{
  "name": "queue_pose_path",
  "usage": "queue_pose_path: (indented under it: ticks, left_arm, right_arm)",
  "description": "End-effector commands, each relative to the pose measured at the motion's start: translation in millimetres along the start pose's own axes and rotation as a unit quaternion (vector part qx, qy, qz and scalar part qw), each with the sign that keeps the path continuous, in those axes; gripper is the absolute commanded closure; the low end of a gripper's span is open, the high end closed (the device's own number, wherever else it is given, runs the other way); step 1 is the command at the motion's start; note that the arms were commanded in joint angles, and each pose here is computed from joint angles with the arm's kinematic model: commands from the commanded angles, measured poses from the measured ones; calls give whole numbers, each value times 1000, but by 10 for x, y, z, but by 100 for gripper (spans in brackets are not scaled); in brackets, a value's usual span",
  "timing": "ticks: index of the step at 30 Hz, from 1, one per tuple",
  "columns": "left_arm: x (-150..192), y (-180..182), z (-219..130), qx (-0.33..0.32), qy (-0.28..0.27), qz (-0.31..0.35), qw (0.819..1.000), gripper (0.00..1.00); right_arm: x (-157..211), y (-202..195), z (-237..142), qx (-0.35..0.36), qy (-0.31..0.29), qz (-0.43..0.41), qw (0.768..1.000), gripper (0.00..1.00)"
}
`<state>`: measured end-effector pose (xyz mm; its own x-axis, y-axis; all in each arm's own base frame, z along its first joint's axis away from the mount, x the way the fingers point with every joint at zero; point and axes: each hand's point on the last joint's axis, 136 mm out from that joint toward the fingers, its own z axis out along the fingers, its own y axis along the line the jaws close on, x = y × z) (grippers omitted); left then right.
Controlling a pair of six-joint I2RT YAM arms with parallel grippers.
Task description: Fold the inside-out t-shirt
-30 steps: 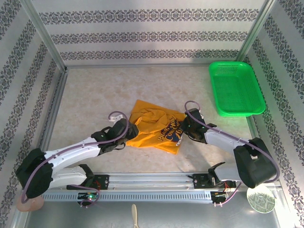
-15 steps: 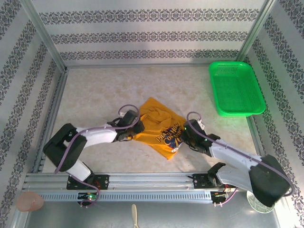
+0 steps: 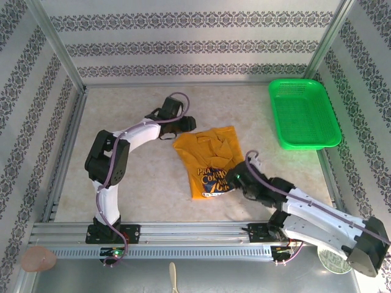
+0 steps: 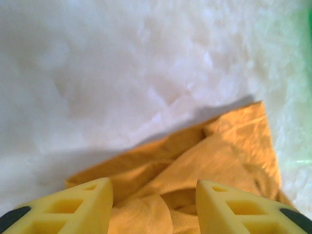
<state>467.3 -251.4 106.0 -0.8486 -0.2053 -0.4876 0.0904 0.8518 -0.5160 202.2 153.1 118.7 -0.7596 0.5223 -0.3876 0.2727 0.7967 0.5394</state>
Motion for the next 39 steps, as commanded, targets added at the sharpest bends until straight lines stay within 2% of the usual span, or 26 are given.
queue_pose_path:
  ticks: [1,4,8,14,20,24,29,32,33,39]
  left_arm:
    - [-178,-64,-381,18,1,23,1000,50]
    - [-136,-76,-557,24,4,6,1000,50]
    - [117,32,-698,24,10,-49,998,50]
    - [498,246,-817,17,6,-137,990,50]
    - [615,293,-894,16,1,-159,987,50]
    - [610,289,-943,15,-5,-161,987,50]
    - [603,269,-985,16,-6,-155,988,51]
    - [597,261,-1011,16,-8,-152,988,51]
    - [594,257,-1019,17,-9,-150,988,51]
    - [594,266,-1021,14,-10,-143,990,51]
  right_arm:
    - [-418,217,-129,-1,-3,-90,996,55]
    - [-706,586,69,-10,36,-157,987,49]
    - [-809,951,434,7,95,-256,962,46]
    - [-733,1043,931,83,143,-353,921,46]
    - [-668,921,1216,146,145,-399,894,49]
    - [-658,714,1363,185,151,-406,882,57]
    - [-728,476,1465,210,157,-393,881,72]
    - [-821,422,1454,215,151,-389,883,96]
    - [-850,418,1443,215,148,-386,885,100]
    - [-1150,474,1287,198,115,-365,902,100]
